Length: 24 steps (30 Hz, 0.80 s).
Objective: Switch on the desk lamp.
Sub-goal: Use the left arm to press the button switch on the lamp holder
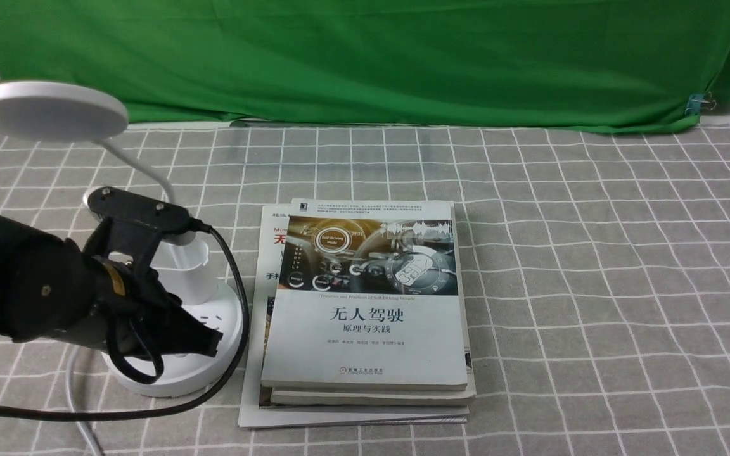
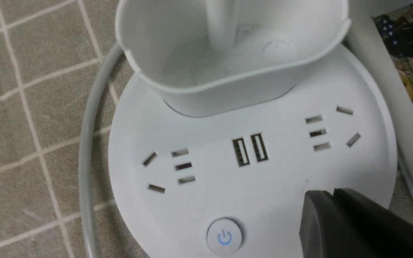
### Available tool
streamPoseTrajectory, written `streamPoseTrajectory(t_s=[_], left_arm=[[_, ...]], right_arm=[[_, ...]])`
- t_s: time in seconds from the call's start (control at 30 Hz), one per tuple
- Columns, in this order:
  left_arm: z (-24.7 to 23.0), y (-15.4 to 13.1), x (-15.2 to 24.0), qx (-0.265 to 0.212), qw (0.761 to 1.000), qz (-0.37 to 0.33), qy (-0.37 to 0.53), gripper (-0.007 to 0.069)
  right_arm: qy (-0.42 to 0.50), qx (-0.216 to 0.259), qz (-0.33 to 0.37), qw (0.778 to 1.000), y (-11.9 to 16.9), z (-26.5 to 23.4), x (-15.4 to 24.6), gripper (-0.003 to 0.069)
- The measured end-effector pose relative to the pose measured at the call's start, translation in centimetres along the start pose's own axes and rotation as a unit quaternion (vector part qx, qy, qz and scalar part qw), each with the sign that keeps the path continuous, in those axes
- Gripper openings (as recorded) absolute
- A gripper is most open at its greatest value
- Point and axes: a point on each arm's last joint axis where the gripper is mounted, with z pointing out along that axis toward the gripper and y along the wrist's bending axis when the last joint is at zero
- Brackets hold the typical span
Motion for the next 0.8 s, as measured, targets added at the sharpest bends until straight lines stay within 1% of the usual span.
streamPoseTrajectory(t_s=[0.33,0.8], left_arm=[[1.5,-0.1,0.3,0.002,1.0,-0.001,0.021,0.0019],[2.4,-0.2,0.1,0.008,0.999,-0.009,0.033,0.0019]], right_arm=[[0.0,0.0,0.0,1.0,0.0,0.0,0.0,0.0244],[0.0,0.0,0.0,1.0,0.0,0.0,0.0,0.0244]])
